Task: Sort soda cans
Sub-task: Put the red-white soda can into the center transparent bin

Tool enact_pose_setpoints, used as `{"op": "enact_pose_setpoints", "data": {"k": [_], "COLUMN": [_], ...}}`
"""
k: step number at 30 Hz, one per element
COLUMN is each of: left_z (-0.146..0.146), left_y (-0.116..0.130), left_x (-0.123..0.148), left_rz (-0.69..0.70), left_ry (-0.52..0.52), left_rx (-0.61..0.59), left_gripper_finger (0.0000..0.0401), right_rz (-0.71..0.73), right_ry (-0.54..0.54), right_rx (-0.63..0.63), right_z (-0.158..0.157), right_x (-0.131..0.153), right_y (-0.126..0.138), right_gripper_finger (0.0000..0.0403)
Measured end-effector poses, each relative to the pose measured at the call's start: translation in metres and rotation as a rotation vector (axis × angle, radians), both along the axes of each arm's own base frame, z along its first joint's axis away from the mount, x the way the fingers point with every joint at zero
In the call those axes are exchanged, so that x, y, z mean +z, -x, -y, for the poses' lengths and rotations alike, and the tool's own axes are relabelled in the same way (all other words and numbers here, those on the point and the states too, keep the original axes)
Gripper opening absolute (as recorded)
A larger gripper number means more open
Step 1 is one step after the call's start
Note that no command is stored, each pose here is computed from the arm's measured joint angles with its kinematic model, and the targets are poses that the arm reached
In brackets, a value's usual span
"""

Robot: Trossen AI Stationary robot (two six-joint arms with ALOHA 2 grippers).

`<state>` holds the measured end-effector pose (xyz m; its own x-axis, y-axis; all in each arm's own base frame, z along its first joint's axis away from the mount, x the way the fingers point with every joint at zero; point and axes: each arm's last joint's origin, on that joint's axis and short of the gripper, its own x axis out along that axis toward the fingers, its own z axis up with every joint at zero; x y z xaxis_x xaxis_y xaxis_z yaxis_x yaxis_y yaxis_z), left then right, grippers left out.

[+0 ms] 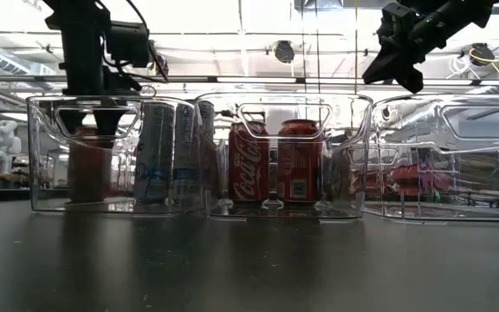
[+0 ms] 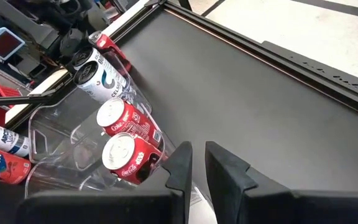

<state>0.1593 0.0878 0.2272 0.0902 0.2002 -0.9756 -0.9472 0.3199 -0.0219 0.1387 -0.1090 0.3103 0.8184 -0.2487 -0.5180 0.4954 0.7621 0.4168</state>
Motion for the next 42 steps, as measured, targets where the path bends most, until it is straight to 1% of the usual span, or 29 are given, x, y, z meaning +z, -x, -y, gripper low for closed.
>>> {"op": "enact_pose_setpoints", "data": {"k": [3, 4, 10, 16, 20, 23, 25, 26, 30, 31, 34, 37, 40, 42], "left_z": [0.001, 0.001, -0.004, -0.007, -0.007, -0.003, 0.001, 0.003, 0.015, 0.019, 0.032, 0.044, 0.051, 0.054], "left_y": [0.001, 0.001, -0.004, -0.008, -0.014, -0.028, -0.042, -0.051, -0.093, -0.106, -0.139, -0.165, -0.182, -0.188], "left_x": [0.008, 0.014, 0.065, 0.126, 0.162, 0.180, 0.186, 0.186, 0.172, 0.167, 0.156, 0.156, 0.163, 0.168], "left_rz": [-0.004, 0.006, 0.128, 0.292, 0.462, 0.640, 0.737, 0.760, 0.781, 0.786, 0.763, 0.731, 0.674, 0.623], "left_ry": [0.026, 0.018, -0.141, -0.283, -0.405, -0.460, -0.476, -0.481, -0.468, -0.451, -0.389, -0.357, -0.334, -0.303], "left_rx": [0.000, 0.000, 0.008, -0.041, -0.108, -0.212, -0.274, -0.300, -0.465, -0.517, -0.647, -0.752, -0.816, -0.836], "left_gripper_finger": [0.0314, 0.0314, 0.0314, 0.0314, 0.0314, 0.0314, 0.0314, 0.0314, 0.0314, 0.0314, 0.0314, 0.0314, 0.0314, 0.0314], "right_rz": [-0.001, -0.001, -0.005, -0.007, -0.007, -0.007, -0.007, -0.007, -0.007, -0.007, -0.008, -0.013, -0.020, -0.030], "right_ry": [0.002, 0.003, 0.015, 0.021, 0.021, 0.021, 0.021, 0.021, 0.021, 0.021, 0.019, 0.013, 0.015, 0.014], "right_rx": [0.002, 0.003, 0.010, 0.013, 0.013, 0.013, 0.013, 0.014, 0.014, 0.014, 0.015, 0.017, 0.022, 0.026], "right_z": [0.000, 0.000, 0.000, 0.000, 0.000, 0.000, 0.000, 0.000, 0.000, 0.000, 0.000, -0.001, -0.001, -0.001], "right_x": [0.000, 0.000, 0.000, 0.000, 0.000, 0.000, 0.000, 0.000, 0.000, 0.000, 0.000, -0.001, -0.001, -0.002], "right_y": [0.000, 0.000, 0.000, 0.000, 0.000, 0.000, 0.000, 0.000, 0.000, 0.000, 0.000, 0.000, 0.001, 0.001], "right_gripper_finger": [0.0036, 0.0036, 0.0036, 0.0036, 0.0036, 0.0036, 0.0036, 0.0036, 0.0036, 0.0036, 0.0036, 0.0036, 0.0036, 0.0036]}}
